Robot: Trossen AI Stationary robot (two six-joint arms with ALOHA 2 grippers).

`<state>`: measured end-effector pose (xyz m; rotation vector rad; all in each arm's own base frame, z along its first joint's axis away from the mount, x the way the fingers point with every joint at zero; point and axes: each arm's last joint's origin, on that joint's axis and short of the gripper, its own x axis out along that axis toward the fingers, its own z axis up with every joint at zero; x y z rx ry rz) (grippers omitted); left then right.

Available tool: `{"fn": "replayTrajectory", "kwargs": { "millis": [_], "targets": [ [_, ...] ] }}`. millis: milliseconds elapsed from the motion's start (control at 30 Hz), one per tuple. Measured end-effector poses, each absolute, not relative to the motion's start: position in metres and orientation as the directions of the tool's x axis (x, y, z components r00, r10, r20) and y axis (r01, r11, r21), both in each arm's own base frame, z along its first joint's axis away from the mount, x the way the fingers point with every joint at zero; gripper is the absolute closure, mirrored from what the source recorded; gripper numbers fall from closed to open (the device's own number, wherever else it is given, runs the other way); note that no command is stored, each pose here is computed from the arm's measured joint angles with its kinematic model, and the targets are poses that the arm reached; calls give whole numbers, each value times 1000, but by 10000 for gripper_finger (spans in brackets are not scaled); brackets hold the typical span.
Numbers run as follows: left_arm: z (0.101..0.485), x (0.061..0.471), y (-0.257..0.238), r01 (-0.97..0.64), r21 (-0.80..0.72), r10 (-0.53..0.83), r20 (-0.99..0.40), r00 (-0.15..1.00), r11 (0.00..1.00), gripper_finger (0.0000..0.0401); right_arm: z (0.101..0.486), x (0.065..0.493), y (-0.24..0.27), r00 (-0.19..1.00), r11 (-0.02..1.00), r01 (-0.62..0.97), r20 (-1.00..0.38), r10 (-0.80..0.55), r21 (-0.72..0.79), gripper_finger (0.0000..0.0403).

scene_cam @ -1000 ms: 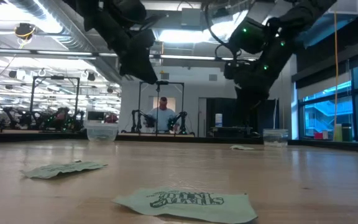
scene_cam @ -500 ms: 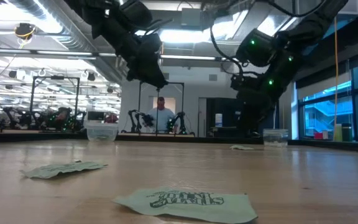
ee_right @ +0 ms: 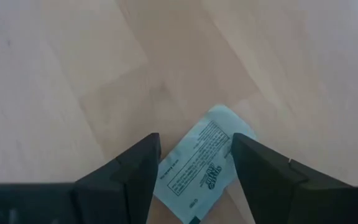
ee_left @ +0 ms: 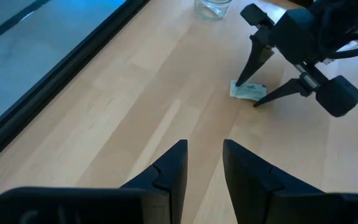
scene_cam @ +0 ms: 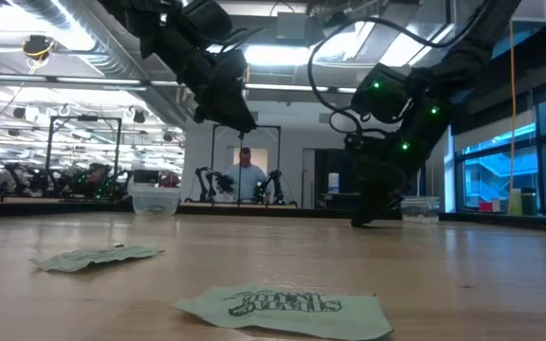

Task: Pick and place Stevia / Truvia into bins
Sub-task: Put the green stevia packet into the transparent container

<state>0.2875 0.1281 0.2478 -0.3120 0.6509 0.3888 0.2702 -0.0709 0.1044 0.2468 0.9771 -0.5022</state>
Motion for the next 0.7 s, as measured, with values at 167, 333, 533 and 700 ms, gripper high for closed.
{"fn": "replayTrajectory", "kwargs": {
  "millis": [167, 333, 533, 700],
  "targets": [
    [248, 287, 128, -443, -158, 251, -638, 728, 883, 304, 104, 269, -71, 447, 853, 521, -847, -288, -15, 212],
    [248, 287, 128, -443, -157, 252, -638, 728, 883, 304, 104, 269, -70, 448, 855, 518, -848, -282, -11, 261],
    [248, 287, 128, -443, -155, 253, -638, 728, 883, 304, 108, 269, -70, 458, 871, 491, -845, -277, -19, 301],
    [248, 287, 128, -443, -154, 254, -638, 727, 883, 304, 116, 276, -72, 473, 889, 457, -837, -274, -33, 315]
  ]
}}
